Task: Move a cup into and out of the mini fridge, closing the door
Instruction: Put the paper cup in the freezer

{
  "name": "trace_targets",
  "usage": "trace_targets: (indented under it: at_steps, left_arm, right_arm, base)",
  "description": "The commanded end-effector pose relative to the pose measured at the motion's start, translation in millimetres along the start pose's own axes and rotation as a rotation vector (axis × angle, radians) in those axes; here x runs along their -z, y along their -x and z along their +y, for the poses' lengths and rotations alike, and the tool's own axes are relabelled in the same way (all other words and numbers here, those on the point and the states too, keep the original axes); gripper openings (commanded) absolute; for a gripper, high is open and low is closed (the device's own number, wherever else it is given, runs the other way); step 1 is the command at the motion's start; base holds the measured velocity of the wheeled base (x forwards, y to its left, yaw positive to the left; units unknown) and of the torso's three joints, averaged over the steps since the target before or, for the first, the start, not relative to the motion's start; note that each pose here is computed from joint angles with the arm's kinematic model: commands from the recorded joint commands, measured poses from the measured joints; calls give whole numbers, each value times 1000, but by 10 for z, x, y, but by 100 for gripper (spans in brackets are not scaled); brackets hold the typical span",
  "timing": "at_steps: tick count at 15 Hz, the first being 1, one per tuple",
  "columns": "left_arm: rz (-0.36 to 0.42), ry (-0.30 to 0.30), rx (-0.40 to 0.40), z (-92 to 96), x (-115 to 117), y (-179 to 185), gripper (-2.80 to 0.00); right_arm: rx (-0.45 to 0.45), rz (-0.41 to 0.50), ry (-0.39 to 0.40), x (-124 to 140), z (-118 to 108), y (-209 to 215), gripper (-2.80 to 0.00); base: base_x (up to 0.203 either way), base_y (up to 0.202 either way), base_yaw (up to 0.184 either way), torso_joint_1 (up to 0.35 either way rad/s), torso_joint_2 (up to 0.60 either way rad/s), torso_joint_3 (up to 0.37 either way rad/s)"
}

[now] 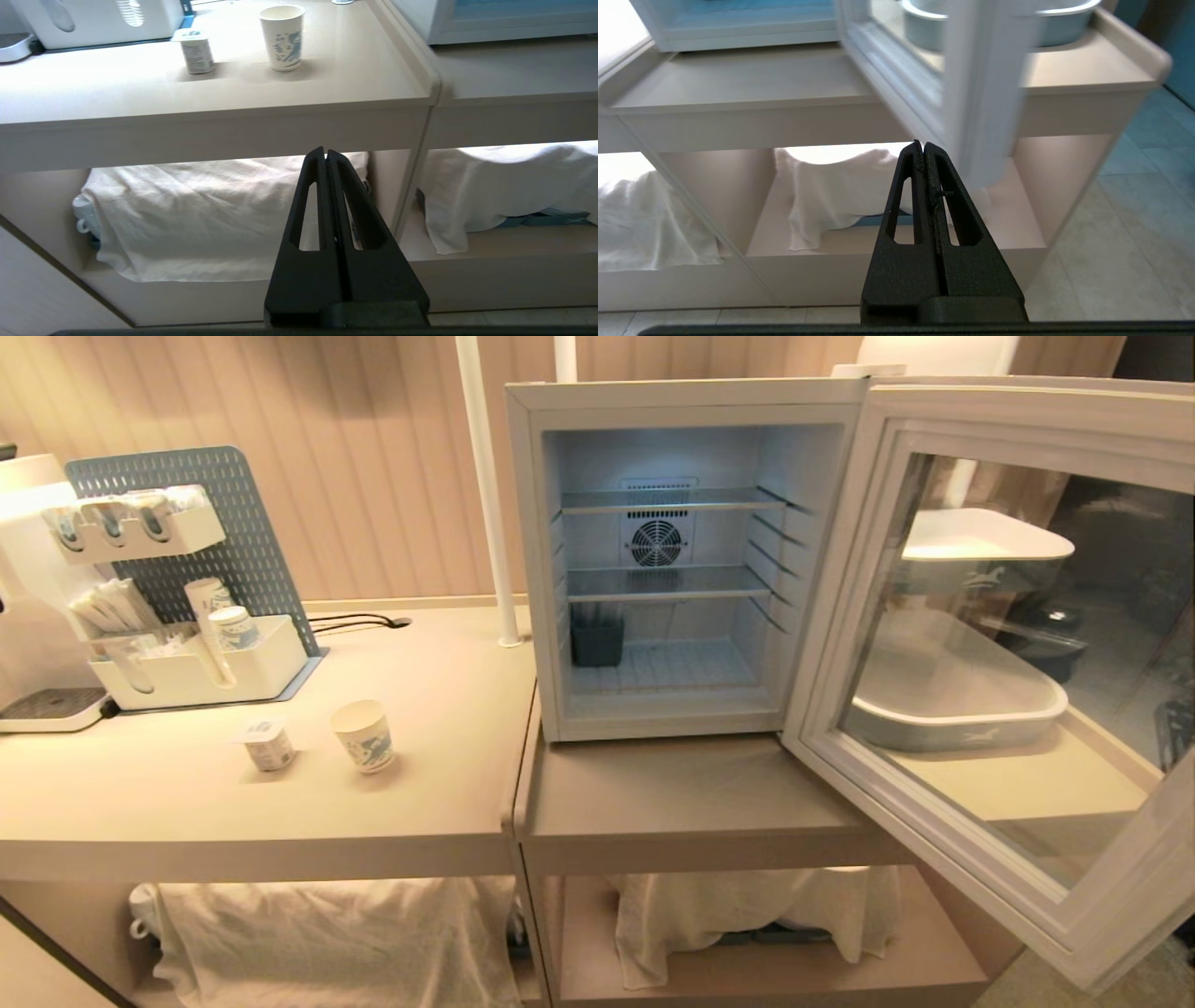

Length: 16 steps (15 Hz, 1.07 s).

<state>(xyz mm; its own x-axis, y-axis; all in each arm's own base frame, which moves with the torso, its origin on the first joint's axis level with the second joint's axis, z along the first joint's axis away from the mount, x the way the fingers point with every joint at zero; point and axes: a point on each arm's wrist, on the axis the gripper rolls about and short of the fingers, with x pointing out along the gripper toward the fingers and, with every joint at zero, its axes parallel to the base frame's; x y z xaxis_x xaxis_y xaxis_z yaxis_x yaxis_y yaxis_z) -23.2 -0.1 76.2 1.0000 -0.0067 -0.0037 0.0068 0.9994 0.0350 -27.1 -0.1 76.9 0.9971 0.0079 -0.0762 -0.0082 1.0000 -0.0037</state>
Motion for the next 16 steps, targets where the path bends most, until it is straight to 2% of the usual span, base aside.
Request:
trace_targets:
  at_steps: [1,16]
  left_arm:
    - [-1,0,1,0,2,-1,-280]
    - [-2,0,1,0,0,-1,-280]
  right_arm:
    - [0,2,1,0,0,-1,-280]
    - [0,2,1,0,0,-1,-280]
  base:
    - [0,193,3,4,10,0]
    - [0,191,2,1,1,3]
